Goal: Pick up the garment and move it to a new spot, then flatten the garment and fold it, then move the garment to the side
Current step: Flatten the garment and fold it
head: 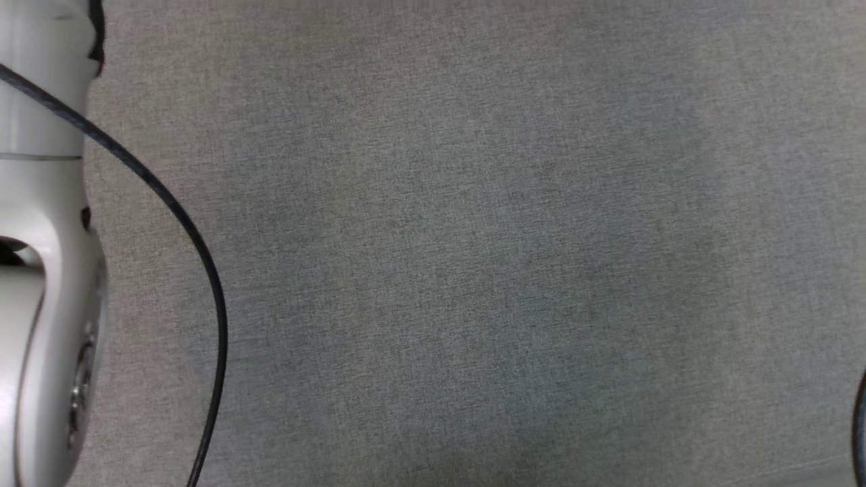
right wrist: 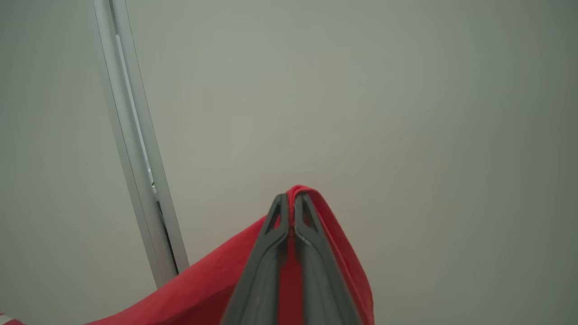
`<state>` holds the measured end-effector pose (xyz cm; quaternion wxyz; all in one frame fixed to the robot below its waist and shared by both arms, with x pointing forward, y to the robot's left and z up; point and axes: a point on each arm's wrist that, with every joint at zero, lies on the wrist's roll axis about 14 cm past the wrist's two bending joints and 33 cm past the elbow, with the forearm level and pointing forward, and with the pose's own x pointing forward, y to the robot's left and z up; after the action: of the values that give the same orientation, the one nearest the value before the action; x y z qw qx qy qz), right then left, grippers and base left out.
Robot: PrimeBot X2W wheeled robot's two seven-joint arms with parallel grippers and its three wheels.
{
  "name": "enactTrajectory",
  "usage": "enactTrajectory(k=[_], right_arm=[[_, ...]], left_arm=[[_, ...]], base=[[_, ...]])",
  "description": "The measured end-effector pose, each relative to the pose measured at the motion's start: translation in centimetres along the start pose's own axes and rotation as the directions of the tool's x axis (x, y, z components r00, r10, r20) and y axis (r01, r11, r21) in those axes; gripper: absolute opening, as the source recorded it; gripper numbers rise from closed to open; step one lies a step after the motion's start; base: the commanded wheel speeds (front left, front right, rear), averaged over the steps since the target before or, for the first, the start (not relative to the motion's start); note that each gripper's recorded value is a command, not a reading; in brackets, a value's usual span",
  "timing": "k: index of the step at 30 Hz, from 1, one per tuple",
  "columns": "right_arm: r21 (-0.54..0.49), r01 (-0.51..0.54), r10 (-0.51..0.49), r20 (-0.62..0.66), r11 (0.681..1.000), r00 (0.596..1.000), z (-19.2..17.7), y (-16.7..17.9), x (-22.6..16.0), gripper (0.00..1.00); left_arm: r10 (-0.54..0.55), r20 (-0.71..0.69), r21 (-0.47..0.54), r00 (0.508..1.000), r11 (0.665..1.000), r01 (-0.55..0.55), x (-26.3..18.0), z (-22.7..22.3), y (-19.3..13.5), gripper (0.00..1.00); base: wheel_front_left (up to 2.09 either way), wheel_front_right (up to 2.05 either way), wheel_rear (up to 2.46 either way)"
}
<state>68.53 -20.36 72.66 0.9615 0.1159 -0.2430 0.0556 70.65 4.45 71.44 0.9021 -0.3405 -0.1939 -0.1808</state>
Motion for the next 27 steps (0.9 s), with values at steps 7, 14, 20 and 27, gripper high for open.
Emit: enactTrajectory(k=[7,14,20,27], right_arm=[[0.006,0.062,-0.059,-0.240,0.998,0.969,-10.4,-3.0,-6.3,0.00],[0.070,0.123,-0.091,-0.345,0.990,0.934,-13.9,-3.7,-11.7,0.00],[0.111,0.160,-0.101,-0.411,0.981,0.906,-14.6,-3.4,-16.1,0.00],[0.106,0.198,-0.126,-0.473,0.974,0.872,-13.8,-3.8,-21.0,0.00]], left_arm=[[0.093,-0.209,0.047,0.973,0.995,-0.085,-4.2,-7.9,5.0,0.00],[0.163,-0.305,0.057,0.938,0.987,-0.153,-8.3,-10.7,7.3,0.00],[0.191,-0.366,0.082,0.911,0.982,-0.173,-11.8,-11.6,7.3,0.00],[0.236,-0.423,0.103,0.875,0.972,-0.212,-16.9,-11.8,7.0,0.00]], base=[[0.00,0.00,0.00],[0.00,0.00,0.00],[0.00,0.00,0.00],[0.00,0.00,0.00]])
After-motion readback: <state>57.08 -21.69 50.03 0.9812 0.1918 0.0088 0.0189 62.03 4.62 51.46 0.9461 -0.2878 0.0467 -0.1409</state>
